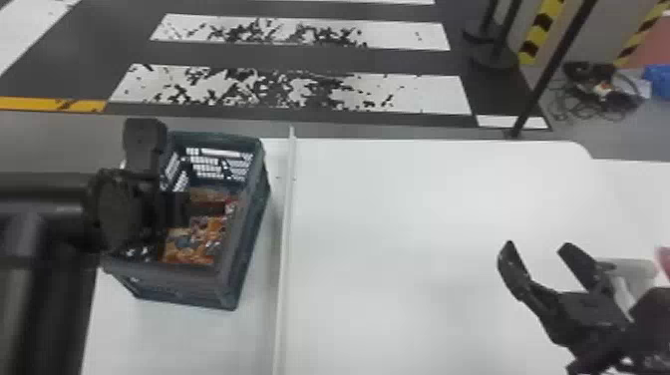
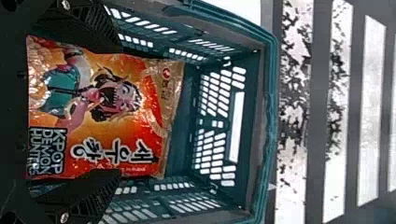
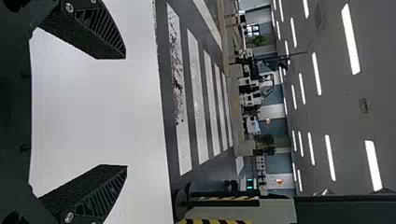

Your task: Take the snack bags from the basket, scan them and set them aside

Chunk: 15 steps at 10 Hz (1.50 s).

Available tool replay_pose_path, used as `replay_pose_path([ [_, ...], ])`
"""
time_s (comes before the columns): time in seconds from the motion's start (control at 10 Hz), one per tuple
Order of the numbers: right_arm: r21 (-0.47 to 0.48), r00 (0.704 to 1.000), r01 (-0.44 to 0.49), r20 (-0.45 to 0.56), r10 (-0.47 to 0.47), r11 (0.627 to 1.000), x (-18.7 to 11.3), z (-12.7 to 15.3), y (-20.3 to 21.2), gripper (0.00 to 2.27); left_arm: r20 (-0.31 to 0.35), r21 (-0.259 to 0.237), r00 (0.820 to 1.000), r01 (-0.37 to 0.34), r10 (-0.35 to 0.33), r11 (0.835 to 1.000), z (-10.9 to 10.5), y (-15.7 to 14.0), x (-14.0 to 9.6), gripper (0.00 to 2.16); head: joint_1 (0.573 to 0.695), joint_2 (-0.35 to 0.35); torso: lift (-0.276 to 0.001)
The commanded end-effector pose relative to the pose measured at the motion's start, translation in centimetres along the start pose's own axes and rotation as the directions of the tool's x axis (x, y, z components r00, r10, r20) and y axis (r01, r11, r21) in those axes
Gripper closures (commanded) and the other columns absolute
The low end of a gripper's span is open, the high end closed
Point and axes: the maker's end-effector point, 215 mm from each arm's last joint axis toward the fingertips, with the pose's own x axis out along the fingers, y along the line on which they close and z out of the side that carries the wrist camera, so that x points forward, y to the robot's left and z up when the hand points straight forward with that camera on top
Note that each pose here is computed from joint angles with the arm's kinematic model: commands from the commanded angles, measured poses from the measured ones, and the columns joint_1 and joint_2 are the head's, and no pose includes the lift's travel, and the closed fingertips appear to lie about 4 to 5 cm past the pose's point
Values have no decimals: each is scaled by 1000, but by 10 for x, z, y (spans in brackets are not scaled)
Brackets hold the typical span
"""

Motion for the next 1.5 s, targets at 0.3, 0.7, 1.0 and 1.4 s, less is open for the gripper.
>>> replay_pose_path([
  [0.3, -3, 1000, 0, 4, 0, 1000, 4, 2, -4, 93, -101, -21, 995, 4, -6, 1000, 1, 0, 10, 124, 695, -24, -75],
  [0.7, -4, 1000, 1, 15, -1, 1000, 6, 6, -7, 93, -196, -45, 979, 44, -52, 998, -1, -17, 23, 144, 695, -40, -75],
  [1.0, -1, 1000, 2, 24, -2, 1000, 11, 7, -7, 93, -244, -25, 969, 32, -37, 999, -8, -20, 27, 144, 695, -54, -75],
  [1.4, 7, 999, 1, 32, -1, 1000, 14, 11, -11, 93, -287, -33, 958, 12, -21, 999, -34, -11, 33, 144, 695, -52, -75],
])
